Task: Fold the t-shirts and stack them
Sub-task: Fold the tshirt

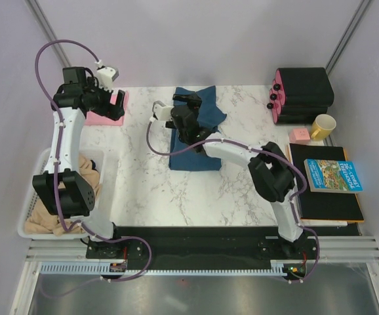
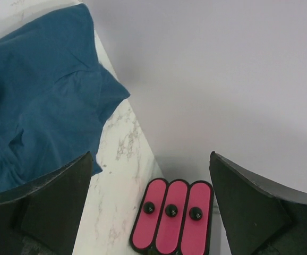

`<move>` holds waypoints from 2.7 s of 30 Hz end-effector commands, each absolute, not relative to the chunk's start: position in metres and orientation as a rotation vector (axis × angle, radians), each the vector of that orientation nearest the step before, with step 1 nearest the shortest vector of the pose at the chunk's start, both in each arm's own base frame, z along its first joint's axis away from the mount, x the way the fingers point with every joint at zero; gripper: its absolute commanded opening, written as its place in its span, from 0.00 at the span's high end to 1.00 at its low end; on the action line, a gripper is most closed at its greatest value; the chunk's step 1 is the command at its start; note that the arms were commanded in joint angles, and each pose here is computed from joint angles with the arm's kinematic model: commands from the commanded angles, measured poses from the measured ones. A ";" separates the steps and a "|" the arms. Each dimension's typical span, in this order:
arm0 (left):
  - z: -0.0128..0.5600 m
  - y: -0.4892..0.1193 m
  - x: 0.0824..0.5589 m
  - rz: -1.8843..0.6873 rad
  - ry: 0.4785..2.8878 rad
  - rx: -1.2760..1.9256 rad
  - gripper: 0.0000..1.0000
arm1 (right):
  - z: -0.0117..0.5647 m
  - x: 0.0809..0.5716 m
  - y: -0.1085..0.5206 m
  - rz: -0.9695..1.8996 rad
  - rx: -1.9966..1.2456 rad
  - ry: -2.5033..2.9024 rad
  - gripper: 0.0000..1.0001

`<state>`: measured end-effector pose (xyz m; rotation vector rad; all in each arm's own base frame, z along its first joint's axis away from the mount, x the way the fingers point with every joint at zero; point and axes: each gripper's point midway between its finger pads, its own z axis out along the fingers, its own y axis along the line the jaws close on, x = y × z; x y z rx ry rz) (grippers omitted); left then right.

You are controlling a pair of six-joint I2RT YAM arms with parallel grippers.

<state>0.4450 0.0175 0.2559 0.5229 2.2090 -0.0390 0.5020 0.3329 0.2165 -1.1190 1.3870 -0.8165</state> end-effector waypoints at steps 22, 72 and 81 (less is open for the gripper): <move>0.180 -0.235 0.371 -1.332 1.988 1.257 0.94 | 0.181 0.400 0.105 -0.268 -1.276 2.227 1.00; 0.188 -0.248 0.438 -0.971 2.116 1.122 0.66 | 0.195 0.383 0.160 -0.125 -1.414 2.088 0.02; 0.286 -0.158 0.427 -0.685 2.045 0.893 0.10 | 0.164 0.334 0.237 0.224 -1.606 2.033 0.02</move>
